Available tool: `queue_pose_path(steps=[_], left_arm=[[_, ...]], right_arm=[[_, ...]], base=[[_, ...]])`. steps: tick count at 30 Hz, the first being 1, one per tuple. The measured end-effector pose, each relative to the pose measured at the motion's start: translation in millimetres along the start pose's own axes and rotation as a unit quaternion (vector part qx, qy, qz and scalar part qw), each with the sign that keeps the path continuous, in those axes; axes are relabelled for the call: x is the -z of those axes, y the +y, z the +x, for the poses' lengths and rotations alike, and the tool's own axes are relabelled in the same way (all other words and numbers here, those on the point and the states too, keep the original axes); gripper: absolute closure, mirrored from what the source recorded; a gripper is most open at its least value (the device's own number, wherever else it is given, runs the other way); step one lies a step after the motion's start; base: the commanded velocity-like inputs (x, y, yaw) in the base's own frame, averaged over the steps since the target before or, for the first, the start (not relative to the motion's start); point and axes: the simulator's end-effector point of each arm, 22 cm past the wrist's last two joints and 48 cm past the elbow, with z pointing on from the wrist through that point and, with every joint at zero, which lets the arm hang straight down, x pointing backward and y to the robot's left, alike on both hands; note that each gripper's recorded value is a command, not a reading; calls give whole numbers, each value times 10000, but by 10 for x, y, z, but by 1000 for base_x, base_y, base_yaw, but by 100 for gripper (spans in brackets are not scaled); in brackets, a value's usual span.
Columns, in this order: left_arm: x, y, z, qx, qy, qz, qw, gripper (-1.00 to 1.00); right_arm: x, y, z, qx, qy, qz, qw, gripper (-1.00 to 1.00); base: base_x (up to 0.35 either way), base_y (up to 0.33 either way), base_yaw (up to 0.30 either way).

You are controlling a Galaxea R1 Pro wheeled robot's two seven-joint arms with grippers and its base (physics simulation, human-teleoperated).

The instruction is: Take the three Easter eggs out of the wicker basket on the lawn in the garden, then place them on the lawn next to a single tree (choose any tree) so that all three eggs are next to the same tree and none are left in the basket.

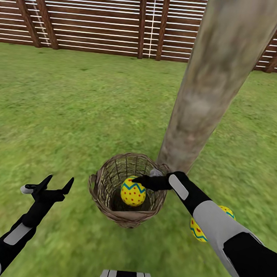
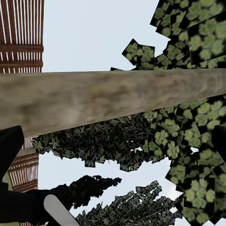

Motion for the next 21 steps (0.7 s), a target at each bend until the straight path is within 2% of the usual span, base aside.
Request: queue_pose_path(steps=[10, 12, 15, 16, 18, 21], left_arm=[[-4, 0, 1, -1, 4, 0, 10000, -100], [-4, 0, 1, -1, 4, -1, 10000, -100], [-4, 0, 2, -1, 4, -1, 10000, -100], [-4, 0, 2, -1, 4, -1, 10000, -100], [-4, 0, 2, -1, 4, -1, 10000, -100], [-4, 2, 4, 1, 8, -3, 10000, -100]], right_arm=[[14, -12, -19, 27, -29, 2, 10000, 100], [22, 73, -19, 25, -33, -216, 9998, 100], [161, 303, -47, 16, -119, -1080, 9941, 100], [207, 318, -80, 40, -196, -1215, 9924, 100], [276, 334, -118, 70, -286, -1400, 9897, 100], [305, 334, -132, 82, -314, -1459, 9888, 100]], base=[[0, 0, 0], [0, 0, 0], [0, 0, 0], [0, 0, 0], [0, 0, 0], [0, 0, 0]])
